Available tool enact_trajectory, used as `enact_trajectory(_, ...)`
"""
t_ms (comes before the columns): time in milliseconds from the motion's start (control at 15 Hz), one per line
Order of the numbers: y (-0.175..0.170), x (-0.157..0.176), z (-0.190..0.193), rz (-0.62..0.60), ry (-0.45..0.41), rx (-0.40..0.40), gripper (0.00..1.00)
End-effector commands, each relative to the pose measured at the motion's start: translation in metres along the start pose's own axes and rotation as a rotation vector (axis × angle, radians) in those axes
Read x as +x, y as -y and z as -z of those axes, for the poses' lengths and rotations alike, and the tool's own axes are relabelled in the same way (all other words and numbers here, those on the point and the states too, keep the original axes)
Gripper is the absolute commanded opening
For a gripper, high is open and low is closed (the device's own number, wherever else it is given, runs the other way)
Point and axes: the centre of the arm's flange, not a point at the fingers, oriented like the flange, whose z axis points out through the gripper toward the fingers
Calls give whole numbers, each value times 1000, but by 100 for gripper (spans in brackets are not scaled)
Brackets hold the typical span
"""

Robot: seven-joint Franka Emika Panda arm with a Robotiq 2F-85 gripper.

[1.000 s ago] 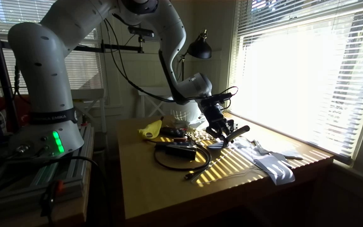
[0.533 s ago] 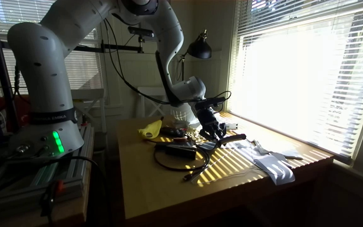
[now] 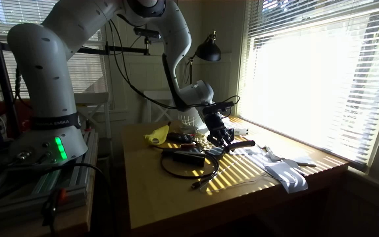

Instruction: Scoop up the letter blocks with the spatula and put them into the colander

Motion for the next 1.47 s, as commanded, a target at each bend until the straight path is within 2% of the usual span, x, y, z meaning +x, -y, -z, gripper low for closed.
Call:
enact_trajectory(0, -2, 30, 18, 70, 14, -32, 6)
enact_trajectory(667, 0, 97, 60, 210, -56, -63, 6)
enact_trajectory(933, -6, 85, 60, 204, -19, -76, 6)
enact_trajectory(1400, -23, 31, 64, 112, 115, -98, 6)
